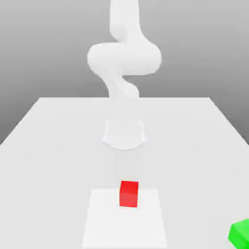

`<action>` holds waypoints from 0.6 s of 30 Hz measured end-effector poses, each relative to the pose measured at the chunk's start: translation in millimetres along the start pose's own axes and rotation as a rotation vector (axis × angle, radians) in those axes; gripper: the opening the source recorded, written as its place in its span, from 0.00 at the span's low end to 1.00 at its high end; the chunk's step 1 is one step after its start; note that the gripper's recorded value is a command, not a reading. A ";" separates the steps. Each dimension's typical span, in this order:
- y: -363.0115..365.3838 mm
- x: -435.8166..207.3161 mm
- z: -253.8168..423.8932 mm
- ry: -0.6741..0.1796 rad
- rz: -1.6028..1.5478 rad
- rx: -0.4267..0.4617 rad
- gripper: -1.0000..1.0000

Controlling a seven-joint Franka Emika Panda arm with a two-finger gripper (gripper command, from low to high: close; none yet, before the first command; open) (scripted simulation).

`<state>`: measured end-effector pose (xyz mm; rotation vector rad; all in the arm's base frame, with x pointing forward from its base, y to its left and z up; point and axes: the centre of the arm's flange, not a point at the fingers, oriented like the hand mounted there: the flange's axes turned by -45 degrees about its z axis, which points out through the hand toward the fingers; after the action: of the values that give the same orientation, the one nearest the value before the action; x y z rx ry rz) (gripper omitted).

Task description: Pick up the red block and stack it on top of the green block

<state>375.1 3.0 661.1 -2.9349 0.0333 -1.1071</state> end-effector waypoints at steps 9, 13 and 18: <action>-5.1 -109.8 202.2 -0.336 0.035 -0.020 0.50; -5.0 -189.0 267.0 -0.493 0.054 -0.029 0.50; -4.5 -306.9 324.5 -0.695 0.079 -0.042 0.50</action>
<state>359.1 13.0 214.9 -3.1364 0.1654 -0.0403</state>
